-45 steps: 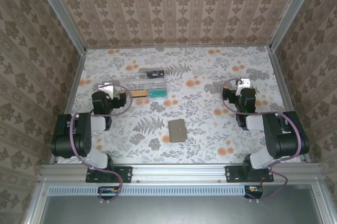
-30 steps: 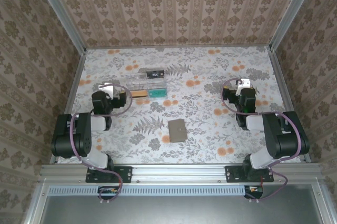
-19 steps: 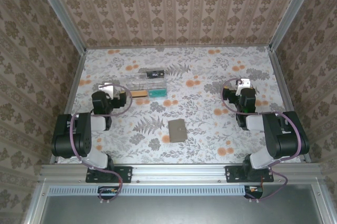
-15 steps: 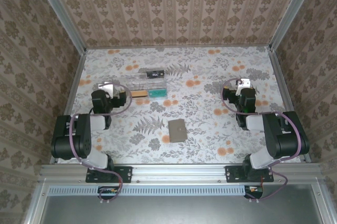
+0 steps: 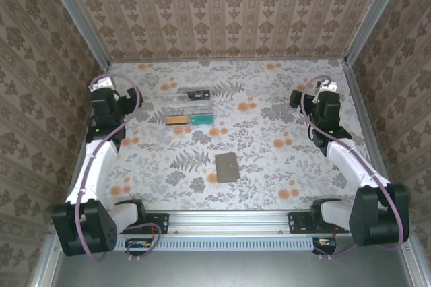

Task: Take the credit cards out of the card holder

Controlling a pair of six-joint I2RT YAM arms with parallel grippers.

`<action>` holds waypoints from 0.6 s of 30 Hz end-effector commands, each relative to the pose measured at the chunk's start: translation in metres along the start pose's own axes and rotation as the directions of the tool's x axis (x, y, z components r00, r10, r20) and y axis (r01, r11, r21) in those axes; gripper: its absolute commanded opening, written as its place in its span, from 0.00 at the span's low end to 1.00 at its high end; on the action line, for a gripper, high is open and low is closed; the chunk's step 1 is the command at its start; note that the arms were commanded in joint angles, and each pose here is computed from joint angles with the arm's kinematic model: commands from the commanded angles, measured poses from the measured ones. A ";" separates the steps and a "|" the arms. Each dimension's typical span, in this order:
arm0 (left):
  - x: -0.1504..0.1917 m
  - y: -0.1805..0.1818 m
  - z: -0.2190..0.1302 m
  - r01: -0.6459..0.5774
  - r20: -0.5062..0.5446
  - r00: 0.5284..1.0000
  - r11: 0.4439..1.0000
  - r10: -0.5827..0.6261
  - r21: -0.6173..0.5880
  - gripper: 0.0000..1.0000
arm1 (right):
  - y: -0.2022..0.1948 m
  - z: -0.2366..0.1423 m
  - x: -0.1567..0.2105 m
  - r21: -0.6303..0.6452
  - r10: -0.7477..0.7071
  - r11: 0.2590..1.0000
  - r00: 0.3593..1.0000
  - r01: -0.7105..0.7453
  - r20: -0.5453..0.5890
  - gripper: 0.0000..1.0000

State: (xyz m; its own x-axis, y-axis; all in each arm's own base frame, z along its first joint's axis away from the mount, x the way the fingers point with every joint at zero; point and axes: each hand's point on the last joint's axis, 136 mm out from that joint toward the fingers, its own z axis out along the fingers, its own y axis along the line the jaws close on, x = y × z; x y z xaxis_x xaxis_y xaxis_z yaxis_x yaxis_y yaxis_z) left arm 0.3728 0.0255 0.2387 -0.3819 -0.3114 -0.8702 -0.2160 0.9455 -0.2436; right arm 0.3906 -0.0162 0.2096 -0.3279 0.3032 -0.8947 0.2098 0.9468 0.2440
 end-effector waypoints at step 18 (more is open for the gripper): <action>0.170 -0.085 -0.066 0.095 -0.399 0.917 0.984 -0.028 0.151 1.00 | 0.125 -0.100 0.148 -0.243 -0.259 0.957 0.834 0.156 -0.487 0.99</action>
State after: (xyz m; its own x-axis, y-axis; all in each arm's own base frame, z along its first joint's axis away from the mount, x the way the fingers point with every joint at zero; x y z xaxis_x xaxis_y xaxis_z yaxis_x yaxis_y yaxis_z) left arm 0.2797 -0.1154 0.1518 -0.6901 -0.3259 -0.6461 -0.0515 0.9127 -0.4053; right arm 0.2979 0.1553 0.1538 -0.7382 0.1132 -0.6650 -0.0948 0.9586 0.2684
